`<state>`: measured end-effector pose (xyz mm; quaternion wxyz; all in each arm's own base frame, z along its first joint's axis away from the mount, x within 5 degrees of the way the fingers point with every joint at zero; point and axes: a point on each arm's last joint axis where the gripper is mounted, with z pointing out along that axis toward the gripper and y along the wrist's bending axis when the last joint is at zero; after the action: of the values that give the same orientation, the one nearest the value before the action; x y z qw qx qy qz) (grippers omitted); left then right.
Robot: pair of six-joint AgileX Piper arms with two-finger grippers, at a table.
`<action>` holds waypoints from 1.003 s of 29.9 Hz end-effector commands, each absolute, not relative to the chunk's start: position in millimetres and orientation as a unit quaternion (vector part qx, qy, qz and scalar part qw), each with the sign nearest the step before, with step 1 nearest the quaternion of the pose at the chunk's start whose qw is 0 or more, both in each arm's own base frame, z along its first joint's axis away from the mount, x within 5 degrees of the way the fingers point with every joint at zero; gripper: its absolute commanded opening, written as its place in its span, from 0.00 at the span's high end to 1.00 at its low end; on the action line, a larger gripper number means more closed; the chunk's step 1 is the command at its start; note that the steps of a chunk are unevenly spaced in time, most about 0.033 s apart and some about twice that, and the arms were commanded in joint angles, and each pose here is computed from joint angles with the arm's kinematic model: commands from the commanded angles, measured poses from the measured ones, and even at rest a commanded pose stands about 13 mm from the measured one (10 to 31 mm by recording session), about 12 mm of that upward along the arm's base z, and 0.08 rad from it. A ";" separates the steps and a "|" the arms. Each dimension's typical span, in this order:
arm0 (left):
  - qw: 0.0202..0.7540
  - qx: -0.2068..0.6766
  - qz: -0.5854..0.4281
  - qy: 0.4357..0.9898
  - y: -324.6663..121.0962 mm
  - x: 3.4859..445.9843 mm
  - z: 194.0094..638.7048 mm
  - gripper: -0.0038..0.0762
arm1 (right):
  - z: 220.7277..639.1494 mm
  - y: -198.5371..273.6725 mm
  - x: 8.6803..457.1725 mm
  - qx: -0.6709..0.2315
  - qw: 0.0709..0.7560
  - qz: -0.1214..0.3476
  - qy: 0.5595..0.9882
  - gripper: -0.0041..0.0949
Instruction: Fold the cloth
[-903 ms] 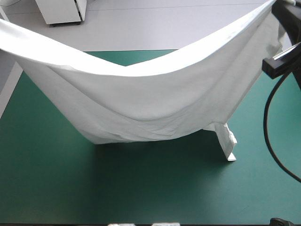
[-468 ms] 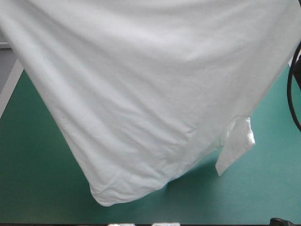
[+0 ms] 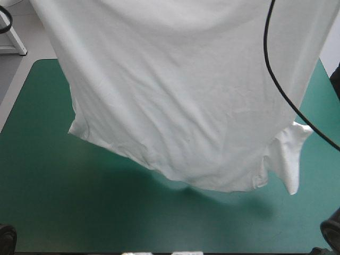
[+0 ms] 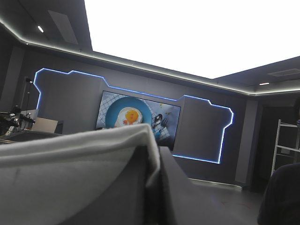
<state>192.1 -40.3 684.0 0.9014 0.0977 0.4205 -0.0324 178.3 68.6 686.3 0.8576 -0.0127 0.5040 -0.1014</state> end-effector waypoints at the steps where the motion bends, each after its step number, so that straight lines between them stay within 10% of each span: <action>1: 0.928 0.080 -0.037 0.362 -39.5 189.6 698.3 0.96 | 691.3 55.6 199.8 -0.016 0.885 -0.080 0.458 0.98; 21: 0.970 0.020 -0.018 0.242 -52.2 307.4 667.6 0.96 | 648.9 -16.9 334.5 0.011 0.917 -0.005 0.398 0.98; 30: 0.901 0.056 -0.047 0.427 -46.4 364.4 627.4 0.96 | 610.6 -18.6 375.8 -0.001 0.846 -0.005 0.533 0.98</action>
<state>377.5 -53.5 618.5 0.9074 0.0547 0.4146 -0.0420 384.8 -11.3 605.2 0.8501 0.0022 0.5263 0.0184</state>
